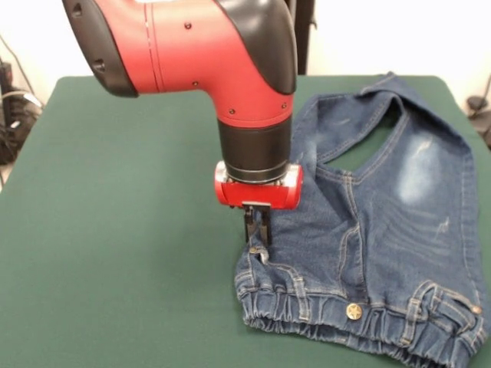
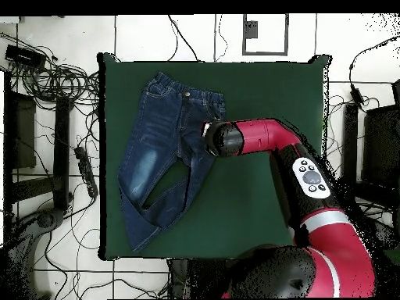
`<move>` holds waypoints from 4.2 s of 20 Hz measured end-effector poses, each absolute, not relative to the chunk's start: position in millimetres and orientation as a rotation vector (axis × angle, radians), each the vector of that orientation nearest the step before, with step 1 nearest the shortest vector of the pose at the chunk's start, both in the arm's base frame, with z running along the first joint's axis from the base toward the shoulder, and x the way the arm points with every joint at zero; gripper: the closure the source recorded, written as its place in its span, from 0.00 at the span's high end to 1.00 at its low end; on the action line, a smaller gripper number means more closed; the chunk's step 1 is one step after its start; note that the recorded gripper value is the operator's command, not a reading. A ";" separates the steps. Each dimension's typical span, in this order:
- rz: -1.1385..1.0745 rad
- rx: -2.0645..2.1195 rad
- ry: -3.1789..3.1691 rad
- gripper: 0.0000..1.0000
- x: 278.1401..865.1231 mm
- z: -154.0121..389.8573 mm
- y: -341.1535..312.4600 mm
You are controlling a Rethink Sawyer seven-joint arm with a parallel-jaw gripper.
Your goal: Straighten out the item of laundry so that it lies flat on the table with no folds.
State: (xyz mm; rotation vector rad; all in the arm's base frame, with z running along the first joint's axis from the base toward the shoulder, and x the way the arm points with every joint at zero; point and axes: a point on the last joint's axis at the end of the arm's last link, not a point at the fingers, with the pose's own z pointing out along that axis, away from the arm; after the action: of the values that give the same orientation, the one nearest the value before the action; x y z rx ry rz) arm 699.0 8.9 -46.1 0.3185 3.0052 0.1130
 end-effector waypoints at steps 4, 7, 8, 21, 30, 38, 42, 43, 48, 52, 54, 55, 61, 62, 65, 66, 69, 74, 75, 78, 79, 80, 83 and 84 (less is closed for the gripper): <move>0.115 0.325 3.002 0.00 699.4 -43.6 5.9; 0.116 0.335 2.996 0.00 701.0 -38.7 0.6; 0.116 0.339 2.994 0.00 701.6 -36.7 -1.5; 0.051 0.422 3.088 0.00 703.3 28.0 -78.1; 0.047 0.299 3.134 0.00 701.2 39.8 -96.2; 0.068 0.249 3.127 0.00 706.5 43.2 -92.1; 0.066 0.255 3.129 0.00 709.3 44.5 -93.8; 0.066 0.256 3.129 0.00 710.0 44.8 -94.0; 0.070 0.263 3.134 0.00 715.3 47.9 -94.7; 0.075 0.266 3.138 0.00 718.9 50.7 -94.6; 0.077 0.269 3.139 0.00 721.0 52.1 -95.2; 0.077 0.270 3.139 0.00 721.6 52.5 -95.4; 0.086 0.240 3.140 0.00 725.5 52.4 -97.1; 0.099 0.200 3.143 0.00 726.0 49.2 -97.5; 0.113 0.148 3.143 0.00 726.7 47.7 -99.0; 0.116 0.136 3.143 0.00 726.8 47.9 -99.6; 0.124 0.095 3.138 0.00 727.6 49.2 -104.2; 0.127 0.053 3.135 0.00 726.0 49.5 -118.0; 0.127 0.052 3.135 0.00 725.7 49.4 -119.8; 0.128 0.041 3.134 0.00 724.5 49.0 -126.2; 0.128 0.037 3.134 0.00 724.5 48.9 -126.9; 0.128 0.034 3.134 0.00 724.5 48.8 -127.5; 0.130 0.030 3.134 0.00 724.9 47.5 -127.7; 0.132 0.030 3.134 0.00 725.0 46.5 -127.6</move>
State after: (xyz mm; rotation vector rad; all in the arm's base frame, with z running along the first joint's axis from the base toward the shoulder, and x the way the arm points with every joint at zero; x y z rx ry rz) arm 725.0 -127.6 46.5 0.0303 3.1341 0.1325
